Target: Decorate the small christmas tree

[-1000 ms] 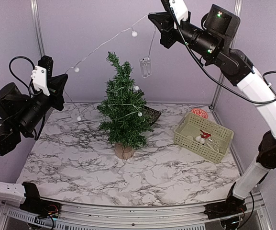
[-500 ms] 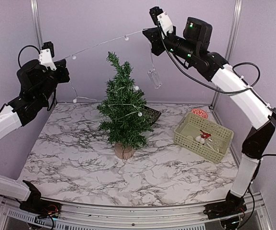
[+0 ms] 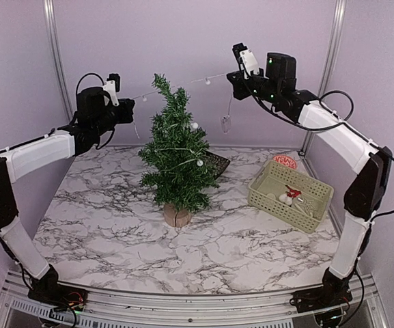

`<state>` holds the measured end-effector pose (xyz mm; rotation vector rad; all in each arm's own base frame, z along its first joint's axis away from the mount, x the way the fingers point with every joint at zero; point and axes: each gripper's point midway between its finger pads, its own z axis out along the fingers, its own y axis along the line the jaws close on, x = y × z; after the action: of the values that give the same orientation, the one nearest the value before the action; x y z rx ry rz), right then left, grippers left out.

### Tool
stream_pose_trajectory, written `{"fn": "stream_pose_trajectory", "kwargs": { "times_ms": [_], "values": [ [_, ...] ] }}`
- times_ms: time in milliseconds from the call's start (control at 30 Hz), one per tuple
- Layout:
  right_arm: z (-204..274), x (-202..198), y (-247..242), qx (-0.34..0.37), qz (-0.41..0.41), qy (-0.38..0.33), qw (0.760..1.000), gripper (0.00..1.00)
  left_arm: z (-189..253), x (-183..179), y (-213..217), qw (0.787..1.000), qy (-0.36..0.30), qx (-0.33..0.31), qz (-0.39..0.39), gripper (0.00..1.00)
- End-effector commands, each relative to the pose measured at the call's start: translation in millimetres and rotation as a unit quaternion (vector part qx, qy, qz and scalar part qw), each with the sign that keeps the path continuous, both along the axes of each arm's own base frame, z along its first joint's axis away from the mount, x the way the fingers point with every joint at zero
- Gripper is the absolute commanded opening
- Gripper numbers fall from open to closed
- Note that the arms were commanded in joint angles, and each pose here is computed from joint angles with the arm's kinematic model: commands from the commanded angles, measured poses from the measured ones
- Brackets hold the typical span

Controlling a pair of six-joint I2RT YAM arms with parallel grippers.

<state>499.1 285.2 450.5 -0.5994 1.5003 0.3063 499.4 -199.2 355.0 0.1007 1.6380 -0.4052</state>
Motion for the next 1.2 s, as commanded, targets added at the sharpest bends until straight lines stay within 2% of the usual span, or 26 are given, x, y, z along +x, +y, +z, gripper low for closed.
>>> {"fn": "stream_pose_trajectory", "kwargs": {
  "times_ms": [0, 233, 333, 367, 400, 467, 533, 667, 867, 1033, 1167],
  "values": [
    [33.2, 0.8, -64.2, 0.056, -0.076, -0.013, 0.995, 0.00, -16.4, 24.8, 1.6, 0.999, 0.022, -0.026, -0.005, 0.00],
    [15.4, -10.8, -103.8, 0.040, -0.125, 0.014, 0.991, 0.00, -25.3, 40.1, -43.9, 0.991, 0.029, -0.066, -0.111, 0.00],
    [10.7, -22.1, -132.3, 0.037, -0.153, 0.023, 0.987, 0.00, -25.7, 45.1, -51.4, 0.989, 0.032, -0.077, -0.126, 0.00],
    [10.4, -27.3, -141.8, 0.036, -0.162, 0.025, 0.986, 0.00, -24.5, 46.4, -52.8, 0.988, 0.031, -0.079, -0.128, 0.03],
    [9.4, -32.1, -150.8, 0.035, -0.171, 0.027, 0.984, 0.00, -24.4, 47.6, -53.8, 0.988, 0.031, -0.079, -0.129, 0.10],
    [7.6, -42.6, -169.9, 0.031, -0.194, 0.033, 0.980, 0.00, -21.1, 49.3, -50.3, 0.989, 0.027, -0.081, -0.118, 0.29],
    [4.2, -52.8, -187.2, 0.028, -0.215, 0.041, 0.975, 0.00, -15.9, 49.6, -43.8, 0.991, 0.023, -0.084, -0.104, 0.43],
    [-6.4, -71.1, -203.0, 0.012, -0.237, 0.058, 0.970, 0.00, -5.6, 45.4, -28.1, 0.993, 0.016, -0.084, -0.080, 0.56],
    [-30.1, -91.2, -209.7, -0.002, -0.241, 0.091, 0.966, 0.00, 0.3, 25.9, -15.0, 0.995, 0.020, -0.067, -0.071, 0.60],
    [-9.7, -121.0, -205.8, 0.001, -0.209, 0.074, 0.975, 0.00, 7.2, -2.9, -6.5, 0.995, 0.015, -0.059, -0.076, 0.61],
    [25.0, -146.1, -202.3, 0.008, -0.181, 0.041, 0.983, 0.00, 15.6, -32.9, -1.4, 0.996, 0.002, -0.035, -0.086, 0.62]
  ]
}}
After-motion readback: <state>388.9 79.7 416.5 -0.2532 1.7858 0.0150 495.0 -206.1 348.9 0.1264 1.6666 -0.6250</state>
